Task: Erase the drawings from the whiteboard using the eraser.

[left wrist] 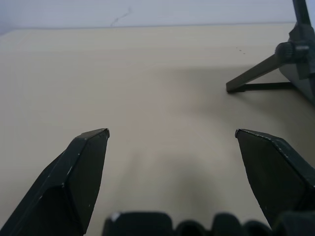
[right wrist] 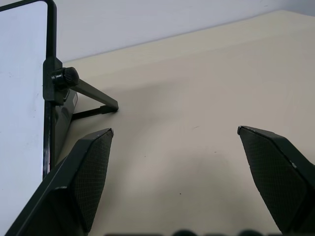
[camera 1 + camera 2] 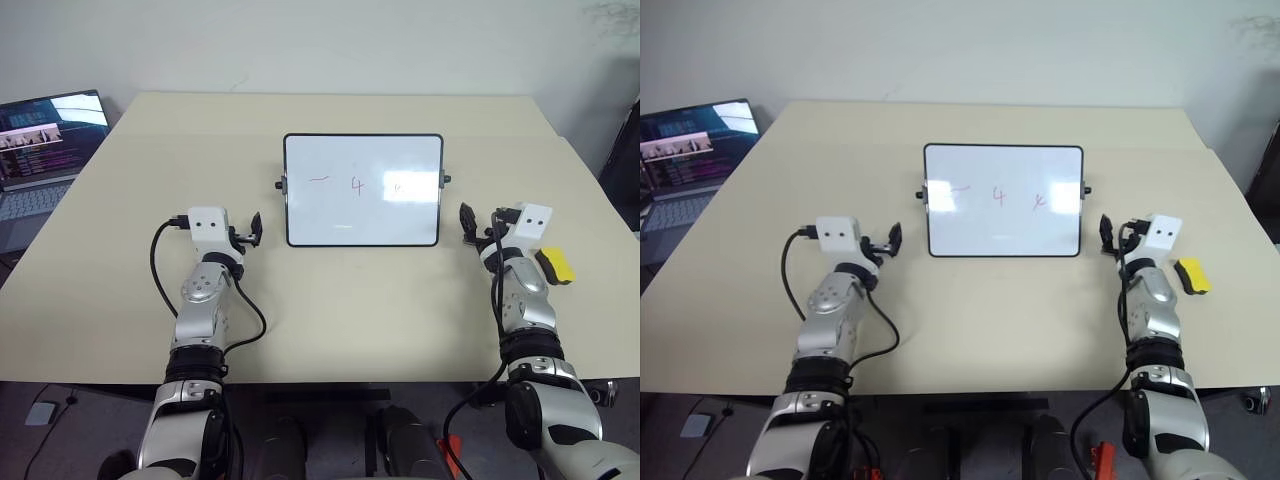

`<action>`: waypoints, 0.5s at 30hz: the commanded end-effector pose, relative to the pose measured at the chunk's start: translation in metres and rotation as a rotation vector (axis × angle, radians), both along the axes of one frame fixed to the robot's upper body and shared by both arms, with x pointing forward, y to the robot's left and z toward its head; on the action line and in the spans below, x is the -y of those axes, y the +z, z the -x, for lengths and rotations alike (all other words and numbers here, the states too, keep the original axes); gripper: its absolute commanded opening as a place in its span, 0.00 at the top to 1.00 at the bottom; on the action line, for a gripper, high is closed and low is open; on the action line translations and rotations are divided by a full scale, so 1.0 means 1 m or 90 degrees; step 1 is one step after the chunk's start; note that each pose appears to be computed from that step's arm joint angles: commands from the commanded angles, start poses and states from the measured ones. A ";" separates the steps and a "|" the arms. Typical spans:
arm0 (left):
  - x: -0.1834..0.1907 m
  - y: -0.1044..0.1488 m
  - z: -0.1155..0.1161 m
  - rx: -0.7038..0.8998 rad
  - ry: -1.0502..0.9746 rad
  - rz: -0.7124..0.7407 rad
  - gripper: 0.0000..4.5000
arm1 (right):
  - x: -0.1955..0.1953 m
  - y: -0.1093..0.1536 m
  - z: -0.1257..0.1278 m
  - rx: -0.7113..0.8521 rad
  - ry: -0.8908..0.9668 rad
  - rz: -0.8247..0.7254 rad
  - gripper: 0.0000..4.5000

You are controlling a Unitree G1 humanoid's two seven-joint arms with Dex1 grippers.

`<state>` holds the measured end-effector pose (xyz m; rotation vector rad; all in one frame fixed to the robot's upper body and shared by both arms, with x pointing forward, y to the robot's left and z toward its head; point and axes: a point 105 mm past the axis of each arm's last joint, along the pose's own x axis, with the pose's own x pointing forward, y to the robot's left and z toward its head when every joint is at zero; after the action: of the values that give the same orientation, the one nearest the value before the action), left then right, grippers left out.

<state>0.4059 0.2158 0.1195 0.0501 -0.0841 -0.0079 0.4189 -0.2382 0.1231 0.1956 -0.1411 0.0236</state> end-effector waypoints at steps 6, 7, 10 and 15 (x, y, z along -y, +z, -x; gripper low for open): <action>-0.002 0.003 0.001 0.004 0.006 -0.017 0.00 | 0.005 0.024 0.000 0.055 -0.003 -0.002 0.01; -0.004 0.003 0.001 0.005 0.008 -0.018 0.00 | 0.004 0.025 0.000 0.058 -0.001 -0.004 0.01; -0.005 0.005 0.001 0.009 0.010 -0.017 0.00 | 0.004 0.027 0.000 0.060 0.001 -0.002 0.01; -0.003 0.004 0.000 0.008 0.004 -0.014 0.00 | 0.006 0.027 0.000 0.057 -0.002 0.009 0.01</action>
<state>0.4048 0.2170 0.1153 0.0661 -0.0687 -0.0026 0.4185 -0.2398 0.1243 0.1997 -0.1462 0.0274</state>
